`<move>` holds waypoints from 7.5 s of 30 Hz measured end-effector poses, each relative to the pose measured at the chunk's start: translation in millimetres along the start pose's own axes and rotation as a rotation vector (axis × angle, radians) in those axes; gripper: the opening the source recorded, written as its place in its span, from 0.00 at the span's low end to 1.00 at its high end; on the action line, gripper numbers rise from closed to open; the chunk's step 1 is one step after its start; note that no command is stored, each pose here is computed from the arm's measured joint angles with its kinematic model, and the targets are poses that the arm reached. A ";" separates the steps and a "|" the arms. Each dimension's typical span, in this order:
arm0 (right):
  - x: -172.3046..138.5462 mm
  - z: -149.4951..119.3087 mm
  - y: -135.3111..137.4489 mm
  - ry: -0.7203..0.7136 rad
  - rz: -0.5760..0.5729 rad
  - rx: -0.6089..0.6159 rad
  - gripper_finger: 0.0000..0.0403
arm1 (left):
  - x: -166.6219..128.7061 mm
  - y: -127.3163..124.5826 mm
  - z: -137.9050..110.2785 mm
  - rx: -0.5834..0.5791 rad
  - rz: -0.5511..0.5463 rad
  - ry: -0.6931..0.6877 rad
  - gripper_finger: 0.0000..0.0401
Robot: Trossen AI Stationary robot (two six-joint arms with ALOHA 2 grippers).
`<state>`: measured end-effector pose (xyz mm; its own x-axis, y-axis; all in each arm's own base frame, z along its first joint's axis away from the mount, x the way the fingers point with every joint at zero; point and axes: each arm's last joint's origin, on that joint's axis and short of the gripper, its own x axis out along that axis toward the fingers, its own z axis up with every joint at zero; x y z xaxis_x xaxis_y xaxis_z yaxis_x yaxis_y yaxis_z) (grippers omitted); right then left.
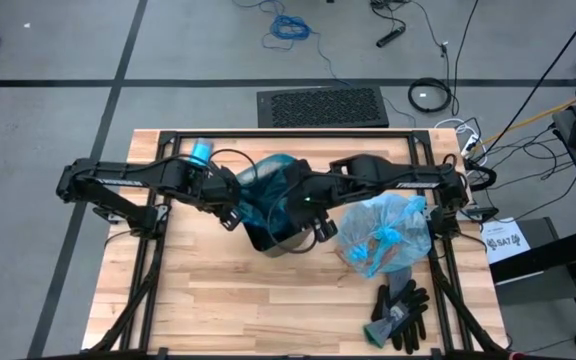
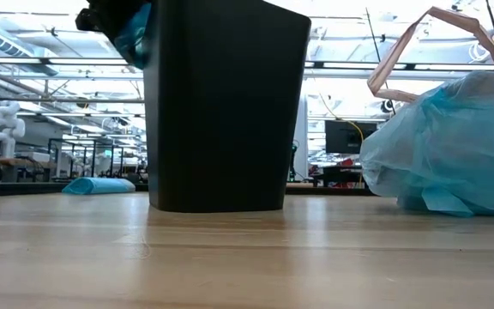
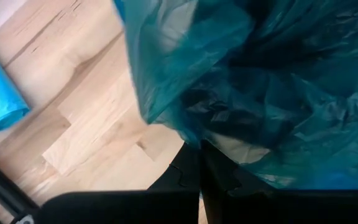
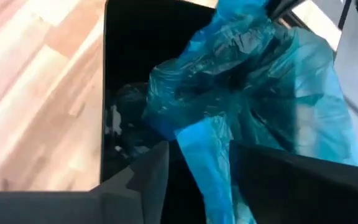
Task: Place trash/remove bag and relplace
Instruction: Insert a new blue trash bag into the trash bin
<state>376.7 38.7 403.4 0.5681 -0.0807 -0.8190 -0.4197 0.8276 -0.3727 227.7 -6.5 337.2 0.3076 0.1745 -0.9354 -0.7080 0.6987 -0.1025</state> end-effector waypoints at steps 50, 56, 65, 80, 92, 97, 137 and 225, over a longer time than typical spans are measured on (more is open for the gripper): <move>-4.1 24.9 90.2 0.134 -0.046 0.698 0.00 | -1.8 -6.9 -8.8 0.325 -0.136 0.116 0.00; 41.3 25.5 107.6 0.319 -0.059 0.801 0.00 | -2.3 -3.6 -13.8 0.402 -0.150 0.195 0.00; 17.1 48.5 126.8 0.080 0.032 0.805 0.00 | -3.0 0.9 -18.0 0.465 -0.130 0.251 0.00; 20.5 27.5 134.8 0.313 -0.110 0.926 0.00 | -1.7 4.8 -11.2 0.497 0.074 0.083 0.00; 6.6 27.0 129.3 0.260 -0.099 0.926 0.00 | -1.1 -0.5 -6.0 0.488 0.040 0.014 0.04; -9.4 24.7 124.1 0.216 -0.085 0.942 0.00 | -1.1 0.1 -5.3 0.480 0.068 -0.006 0.04; -80.5 -82.3 -47.9 0.092 -0.039 0.880 0.29 | -1.2 -7.5 0.7 0.351 -0.009 -0.076 0.05; 14.0 -74.2 -85.2 0.142 0.033 0.989 0.00 | -37.4 1.0 8.2 0.388 -0.008 -0.231 0.43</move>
<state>367.9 -74.1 391.3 0.4494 -0.0615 -0.8912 0.3809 0.9156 0.1289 220.7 -6.6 374.8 0.4774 0.2878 -0.8302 -0.4276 0.9015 0.0666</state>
